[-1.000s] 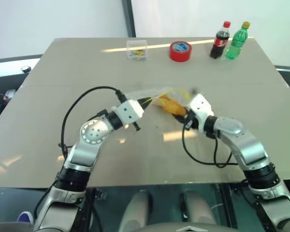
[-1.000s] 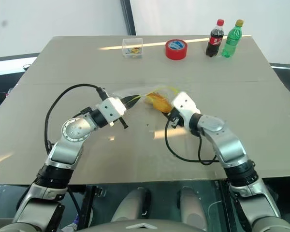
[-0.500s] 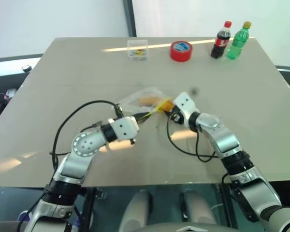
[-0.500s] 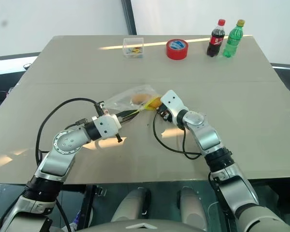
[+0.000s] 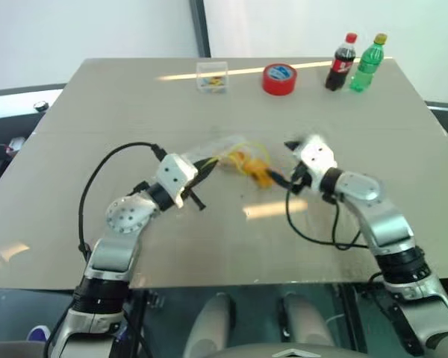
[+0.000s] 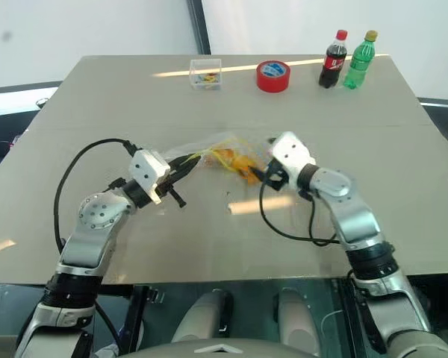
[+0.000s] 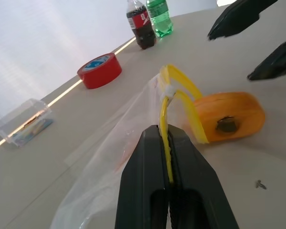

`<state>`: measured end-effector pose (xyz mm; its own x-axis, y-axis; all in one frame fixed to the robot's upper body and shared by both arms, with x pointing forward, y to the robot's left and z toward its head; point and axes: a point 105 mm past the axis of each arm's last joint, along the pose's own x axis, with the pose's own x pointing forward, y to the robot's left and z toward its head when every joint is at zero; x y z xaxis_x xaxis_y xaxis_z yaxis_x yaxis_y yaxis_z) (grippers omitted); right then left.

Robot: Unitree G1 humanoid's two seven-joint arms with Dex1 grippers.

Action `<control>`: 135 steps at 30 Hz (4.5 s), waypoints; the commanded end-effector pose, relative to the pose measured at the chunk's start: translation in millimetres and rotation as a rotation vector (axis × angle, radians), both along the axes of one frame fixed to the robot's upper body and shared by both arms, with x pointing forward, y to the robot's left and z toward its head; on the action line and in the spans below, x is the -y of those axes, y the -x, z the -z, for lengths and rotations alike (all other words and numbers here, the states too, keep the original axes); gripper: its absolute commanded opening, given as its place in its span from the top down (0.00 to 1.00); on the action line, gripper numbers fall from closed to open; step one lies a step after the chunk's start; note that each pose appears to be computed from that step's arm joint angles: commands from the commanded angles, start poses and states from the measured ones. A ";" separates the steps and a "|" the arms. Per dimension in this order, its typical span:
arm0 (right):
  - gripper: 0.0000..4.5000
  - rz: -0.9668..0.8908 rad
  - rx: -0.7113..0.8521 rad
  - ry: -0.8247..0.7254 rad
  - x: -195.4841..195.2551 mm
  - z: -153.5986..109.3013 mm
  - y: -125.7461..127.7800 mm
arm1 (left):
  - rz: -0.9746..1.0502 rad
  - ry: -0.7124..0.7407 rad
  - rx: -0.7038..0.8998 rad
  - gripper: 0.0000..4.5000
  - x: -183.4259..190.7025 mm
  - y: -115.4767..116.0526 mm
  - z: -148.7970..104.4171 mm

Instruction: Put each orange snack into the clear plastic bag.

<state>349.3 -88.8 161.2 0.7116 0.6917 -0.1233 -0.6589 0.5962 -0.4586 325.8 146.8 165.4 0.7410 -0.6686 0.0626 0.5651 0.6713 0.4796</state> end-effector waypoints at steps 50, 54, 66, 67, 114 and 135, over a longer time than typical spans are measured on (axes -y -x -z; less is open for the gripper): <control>0.99 -0.359 -0.071 -0.208 -117.9 1.6 16.9 | 0.211 -0.264 0.130 1.00 20.5 44.5 11.6; 0.99 -0.397 -0.056 -0.201 -128.7 6.6 17.5 | 0.186 -0.247 0.115 1.00 16.6 44.7 13.9; 0.43 -0.289 0.033 -0.215 -70.2 -11.3 24.6 | 0.009 -0.015 0.011 1.00 -6.6 18.3 -1.6; 0.43 -0.267 0.051 -0.197 -62.1 -12.2 26.2 | 0.004 0.005 0.004 1.00 -7.6 15.6 -4.6; 0.98 0.186 0.444 0.131 47.4 -87.2 -55.0 | -0.002 0.065 0.106 1.00 -9.7 -25.8 -63.6; 0.82 0.123 0.171 0.282 56.7 4.9 30.9 | 0.168 -0.258 0.189 1.00 13.1 -7.7 -2.7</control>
